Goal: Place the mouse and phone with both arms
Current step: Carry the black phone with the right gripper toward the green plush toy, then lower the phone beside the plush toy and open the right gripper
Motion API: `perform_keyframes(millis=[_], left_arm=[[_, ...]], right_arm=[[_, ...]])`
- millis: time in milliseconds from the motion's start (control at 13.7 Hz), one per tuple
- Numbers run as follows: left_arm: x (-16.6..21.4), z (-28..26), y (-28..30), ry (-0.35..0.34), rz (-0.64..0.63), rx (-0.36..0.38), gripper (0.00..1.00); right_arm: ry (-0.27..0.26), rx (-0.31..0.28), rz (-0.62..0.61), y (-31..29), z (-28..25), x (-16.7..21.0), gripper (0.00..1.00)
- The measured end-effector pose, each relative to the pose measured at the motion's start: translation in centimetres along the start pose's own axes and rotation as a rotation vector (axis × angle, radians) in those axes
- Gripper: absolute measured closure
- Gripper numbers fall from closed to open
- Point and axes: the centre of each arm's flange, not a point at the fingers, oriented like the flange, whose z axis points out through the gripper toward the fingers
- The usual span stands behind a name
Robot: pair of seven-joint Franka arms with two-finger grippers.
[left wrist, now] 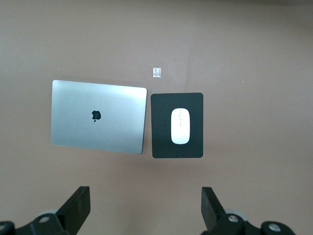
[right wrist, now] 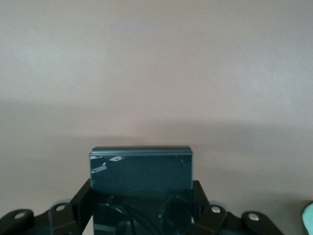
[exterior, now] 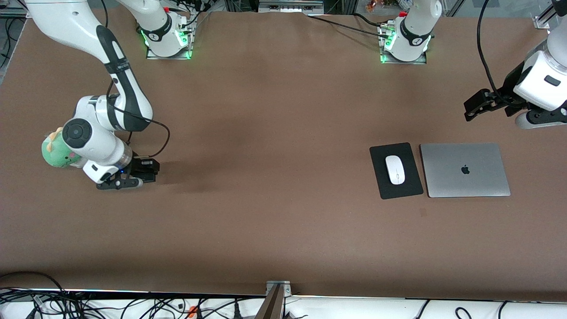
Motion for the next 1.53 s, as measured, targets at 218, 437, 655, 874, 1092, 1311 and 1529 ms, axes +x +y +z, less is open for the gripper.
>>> perform_keyframes(millis=[218, 437, 655, 874, 1092, 1311, 1529], left_arm=[[-0.3, -0.5, -0.1, 0.005, -0.006, 0.001, 0.0], [-0.4, -0.6, -0.7, 0.0, -0.017, -0.007, 0.0], [-0.5, -0.6, -0.6, -0.007, -0.013, -0.007, 0.0], [-0.4, -0.5, -1.0, -0.01, -0.019, -0.006, 0.0], [-0.4, -0.5, -1.2, -0.01, -0.02, -0.006, 0.0], [-0.4, -0.6, -1.1, -0.009, -0.019, -0.007, 0.0], [-0.5, -0.5, -0.8, -0.009, -0.009, -0.007, 0.0]], right_arm=[[0.042, -0.008, 0.005, 3.6, 2.8, -3.2, 0.19], [0.068, -0.014, 0.022, 4.4, 4.2, -4.7, 0.19], [0.096, -0.021, 0.021, 4.6, 6.1, -5.8, 0.19], [0.1, -0.021, 0.011, 4.6, 6.1, -5.8, 0.19], [0.1, -0.021, 0.005, 4.5, 6.0, -5.7, 0.0], [0.078, -0.015, 0.004, 4.5, 4.9, -5.2, 0.0], [0.026, -0.002, 0.004, 4.8, 0.5, -3.2, 0.0]])
